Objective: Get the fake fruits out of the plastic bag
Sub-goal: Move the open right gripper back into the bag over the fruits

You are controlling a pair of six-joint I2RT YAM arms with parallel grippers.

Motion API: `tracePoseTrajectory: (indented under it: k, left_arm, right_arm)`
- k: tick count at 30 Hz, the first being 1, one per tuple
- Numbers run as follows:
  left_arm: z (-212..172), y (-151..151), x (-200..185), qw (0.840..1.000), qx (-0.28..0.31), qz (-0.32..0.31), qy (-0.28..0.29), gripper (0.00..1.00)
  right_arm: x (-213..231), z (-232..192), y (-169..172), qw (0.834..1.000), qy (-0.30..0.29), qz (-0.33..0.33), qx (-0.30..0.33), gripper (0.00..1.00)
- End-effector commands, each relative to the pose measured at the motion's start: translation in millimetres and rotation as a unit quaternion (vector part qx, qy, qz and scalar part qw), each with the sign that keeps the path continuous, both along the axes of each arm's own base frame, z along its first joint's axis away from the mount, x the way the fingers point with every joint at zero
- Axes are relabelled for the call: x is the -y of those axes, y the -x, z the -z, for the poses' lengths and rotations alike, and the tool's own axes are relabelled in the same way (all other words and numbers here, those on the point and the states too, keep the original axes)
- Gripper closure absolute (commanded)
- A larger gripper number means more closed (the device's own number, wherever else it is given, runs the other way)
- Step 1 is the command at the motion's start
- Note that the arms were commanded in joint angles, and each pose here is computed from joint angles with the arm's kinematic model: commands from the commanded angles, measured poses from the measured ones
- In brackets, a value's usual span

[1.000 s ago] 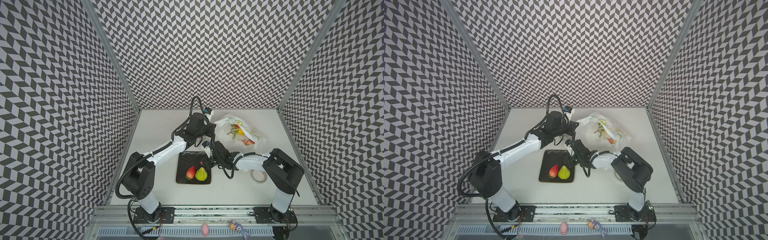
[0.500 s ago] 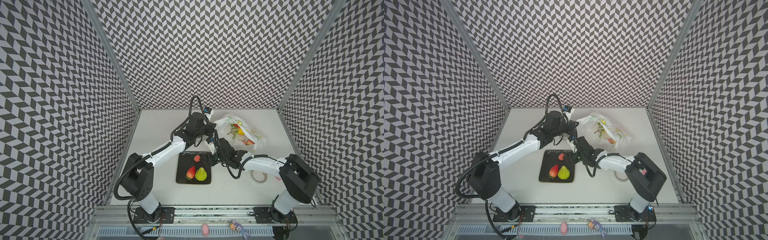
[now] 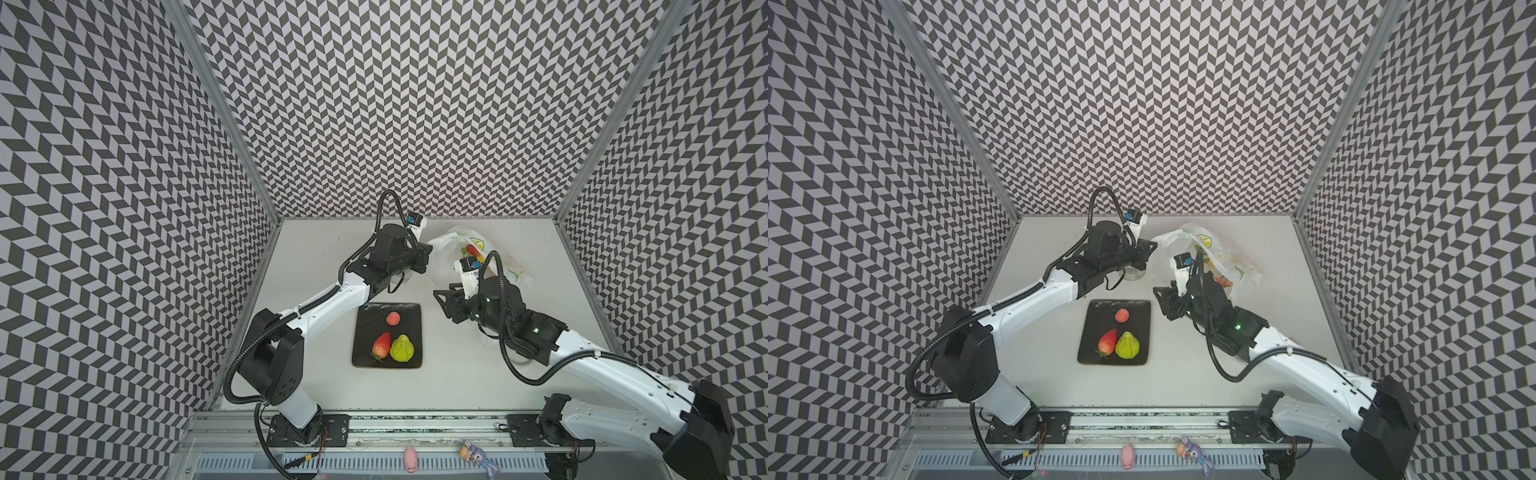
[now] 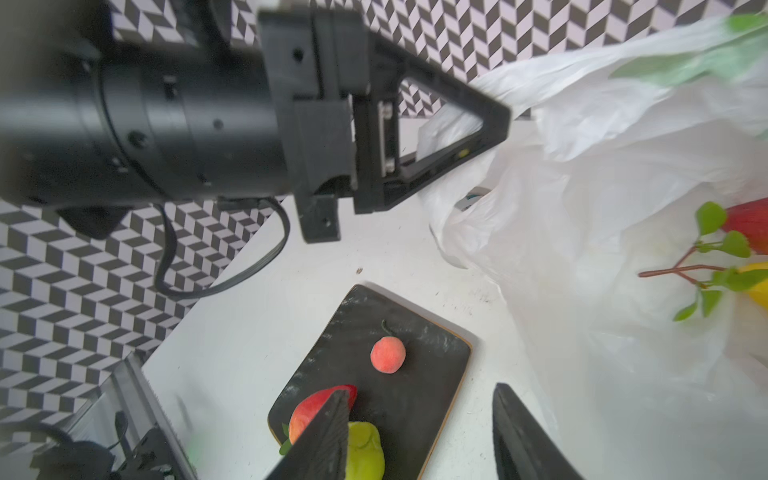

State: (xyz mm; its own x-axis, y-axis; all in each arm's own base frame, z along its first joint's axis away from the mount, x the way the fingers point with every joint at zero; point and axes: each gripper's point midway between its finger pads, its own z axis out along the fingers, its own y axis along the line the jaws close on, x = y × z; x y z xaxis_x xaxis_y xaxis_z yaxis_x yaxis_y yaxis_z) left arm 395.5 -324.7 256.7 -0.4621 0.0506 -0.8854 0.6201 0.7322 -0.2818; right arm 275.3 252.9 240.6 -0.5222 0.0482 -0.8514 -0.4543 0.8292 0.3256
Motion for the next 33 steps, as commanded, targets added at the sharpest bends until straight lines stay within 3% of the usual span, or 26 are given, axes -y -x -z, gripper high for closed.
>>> tracePoseTrajectory:
  k: [1,4,7,10,12,20,29,33]
  left_arm:
    - [-2.0,0.7,-1.2,1.000,0.001,0.000,0.001,1.00]
    - [-3.2,1.3,-1.4,1.000,0.001,0.001,0.001,1.00]
    - [-4.9,1.9,-2.0,1.000,0.002,0.001,0.002,1.00]
    - [-7.2,2.5,-2.4,1.000,0.003,0.000,0.003,1.00]
    - [-8.5,2.6,-2.4,1.000,0.004,0.000,0.005,1.00]
    - [-17.2,9.5,1.6,1.000,0.001,0.007,0.022,1.00]
    - [-28.9,25.0,10.2,0.998,-0.008,0.024,0.051,1.00]
    - [-34.0,38.3,9.3,0.997,-0.011,0.028,0.070,1.00]
  right_arm:
    - [33.8,36.1,-11.0,0.994,0.053,0.091,-0.042,0.56]
    - [47.7,48.9,-21.7,0.986,0.100,0.124,-0.051,0.62]
    - [51.4,60.1,-34.7,0.975,0.189,0.111,-0.028,0.66]
    - [60.3,79.1,-49.4,0.950,0.298,0.095,-0.012,0.69]
    - [69.8,90.9,-61.1,0.935,0.339,0.101,-0.021,0.69]
    - [85.2,125.0,-105.1,0.913,0.379,0.136,-0.059,0.70]
    - [124.5,152.0,-122.5,0.861,0.469,0.183,-0.067,0.69]
    - [152.4,159.6,-126.6,0.862,0.442,0.225,-0.108,0.66]
